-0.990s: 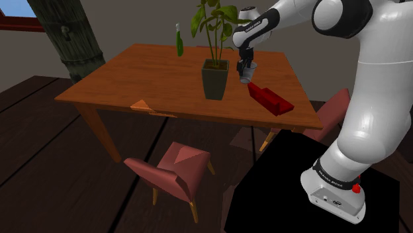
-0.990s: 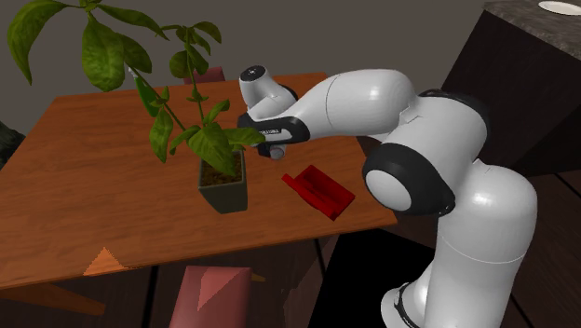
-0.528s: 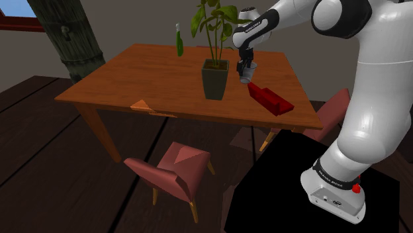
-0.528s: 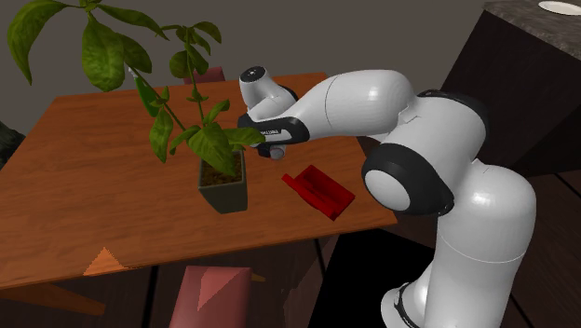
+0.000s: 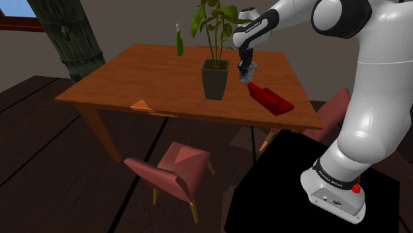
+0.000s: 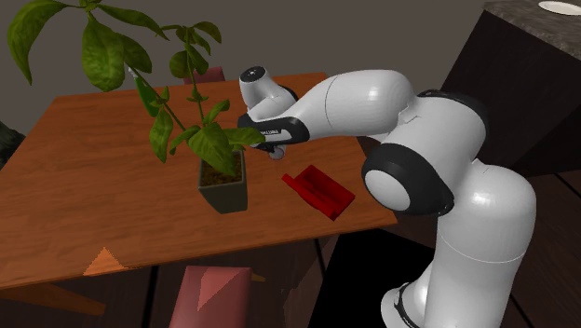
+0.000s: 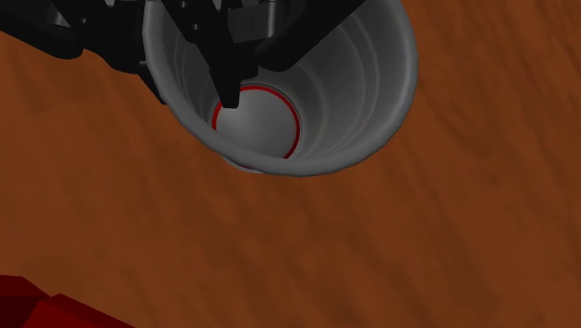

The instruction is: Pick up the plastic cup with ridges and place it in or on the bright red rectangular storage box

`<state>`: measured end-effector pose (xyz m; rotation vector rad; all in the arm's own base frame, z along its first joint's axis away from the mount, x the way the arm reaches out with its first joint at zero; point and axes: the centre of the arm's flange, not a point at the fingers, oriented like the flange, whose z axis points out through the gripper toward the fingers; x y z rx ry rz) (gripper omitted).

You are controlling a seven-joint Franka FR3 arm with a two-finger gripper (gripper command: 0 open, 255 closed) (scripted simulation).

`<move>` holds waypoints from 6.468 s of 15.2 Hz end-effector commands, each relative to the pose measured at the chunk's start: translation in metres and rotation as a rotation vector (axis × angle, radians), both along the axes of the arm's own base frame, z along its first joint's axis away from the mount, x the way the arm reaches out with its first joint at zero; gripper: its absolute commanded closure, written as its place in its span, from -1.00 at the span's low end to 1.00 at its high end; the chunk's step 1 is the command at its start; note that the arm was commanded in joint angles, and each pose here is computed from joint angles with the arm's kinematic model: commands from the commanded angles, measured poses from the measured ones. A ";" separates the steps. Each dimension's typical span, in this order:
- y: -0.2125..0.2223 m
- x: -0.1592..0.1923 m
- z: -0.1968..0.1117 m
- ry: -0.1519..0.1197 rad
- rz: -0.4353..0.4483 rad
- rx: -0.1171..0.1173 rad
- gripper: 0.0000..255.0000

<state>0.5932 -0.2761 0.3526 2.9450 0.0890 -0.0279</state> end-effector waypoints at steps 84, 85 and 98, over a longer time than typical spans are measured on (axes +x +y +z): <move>0.124 -0.227 0.101 0.000 0.000 0.000 -1.00; 0.124 -0.227 0.101 0.000 0.000 0.000 -1.00; 0.134 -0.227 0.150 0.000 0.000 0.000 -1.00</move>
